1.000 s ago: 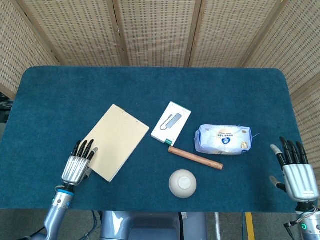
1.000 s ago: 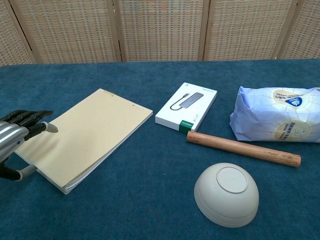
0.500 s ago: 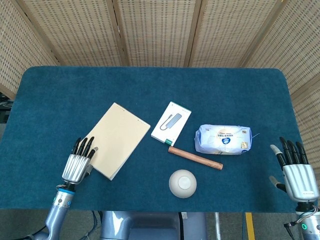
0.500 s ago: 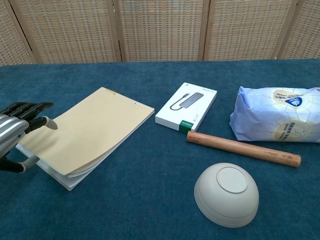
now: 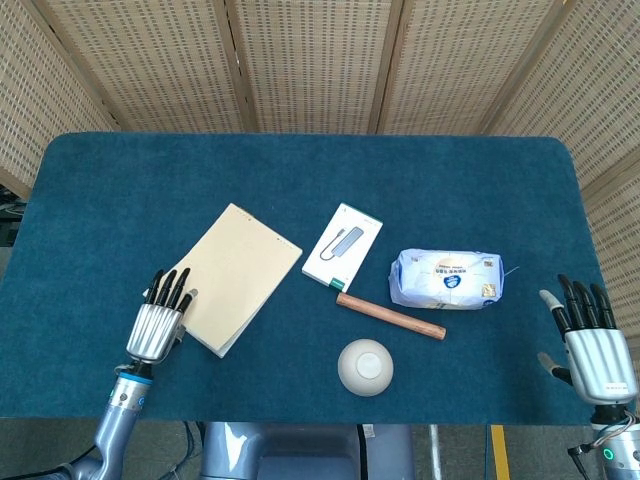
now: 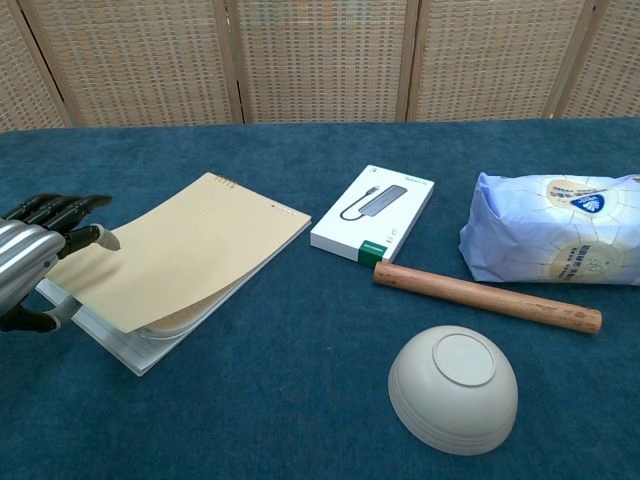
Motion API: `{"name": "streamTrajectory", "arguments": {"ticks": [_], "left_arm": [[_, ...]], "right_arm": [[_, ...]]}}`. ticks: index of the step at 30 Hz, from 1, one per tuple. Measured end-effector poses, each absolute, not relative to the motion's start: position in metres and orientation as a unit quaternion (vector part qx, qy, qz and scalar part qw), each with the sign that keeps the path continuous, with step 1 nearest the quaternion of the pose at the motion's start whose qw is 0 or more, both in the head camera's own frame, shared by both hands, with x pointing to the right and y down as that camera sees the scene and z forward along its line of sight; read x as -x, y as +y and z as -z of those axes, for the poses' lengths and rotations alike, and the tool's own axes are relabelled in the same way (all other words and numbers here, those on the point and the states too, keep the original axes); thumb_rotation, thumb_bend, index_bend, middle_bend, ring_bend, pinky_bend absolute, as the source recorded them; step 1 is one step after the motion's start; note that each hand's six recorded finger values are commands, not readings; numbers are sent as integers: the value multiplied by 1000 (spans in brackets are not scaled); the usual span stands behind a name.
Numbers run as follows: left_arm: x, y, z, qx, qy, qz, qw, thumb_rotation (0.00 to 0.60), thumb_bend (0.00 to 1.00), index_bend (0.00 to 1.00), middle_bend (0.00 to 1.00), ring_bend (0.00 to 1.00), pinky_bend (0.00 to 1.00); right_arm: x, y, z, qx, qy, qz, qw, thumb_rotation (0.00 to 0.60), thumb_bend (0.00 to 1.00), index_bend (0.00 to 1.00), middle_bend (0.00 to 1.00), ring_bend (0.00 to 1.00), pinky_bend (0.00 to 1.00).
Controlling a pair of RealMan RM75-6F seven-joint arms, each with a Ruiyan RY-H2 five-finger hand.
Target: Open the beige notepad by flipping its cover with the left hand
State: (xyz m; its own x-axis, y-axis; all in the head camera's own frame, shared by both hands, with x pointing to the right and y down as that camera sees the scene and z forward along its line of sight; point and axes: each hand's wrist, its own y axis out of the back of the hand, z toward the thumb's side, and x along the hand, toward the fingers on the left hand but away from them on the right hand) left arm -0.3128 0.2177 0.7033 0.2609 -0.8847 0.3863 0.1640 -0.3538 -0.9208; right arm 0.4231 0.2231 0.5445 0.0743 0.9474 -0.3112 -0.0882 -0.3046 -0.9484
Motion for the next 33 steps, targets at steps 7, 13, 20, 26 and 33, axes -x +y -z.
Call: {"name": "streamTrajectory", "arguments": {"ticks": [7,13,20,26,33], "left_arm": [[311,218,-708,625,286,539,487,600,488,252,0,0,0],[309,217,-710,623,281,540,491,600,539,252,0,0,0],[309,218,-713,622,271,547,490,600,543,310,0,0,0],[308,214,-713,616,275,549,494,600,552,364,0,0,0],[306,207,-712,611,282,549,496,600,572,499,0,0,0]], "right_arm": [[-423,223,-544,575,-374,-567,455,600,100,140,0,0,0],[-423,223,-544,575,-375,-567,455,600,103,141,0,0,0],[-423,223,-544,576,-376,-566,455,600,100,141,0,0,0],[-423,223,-544,576,-375,-565,455,600,100,141,0,0,0],[-423,223,-544,576,-376,-565,455,600,97,140,0,0,0]]}}
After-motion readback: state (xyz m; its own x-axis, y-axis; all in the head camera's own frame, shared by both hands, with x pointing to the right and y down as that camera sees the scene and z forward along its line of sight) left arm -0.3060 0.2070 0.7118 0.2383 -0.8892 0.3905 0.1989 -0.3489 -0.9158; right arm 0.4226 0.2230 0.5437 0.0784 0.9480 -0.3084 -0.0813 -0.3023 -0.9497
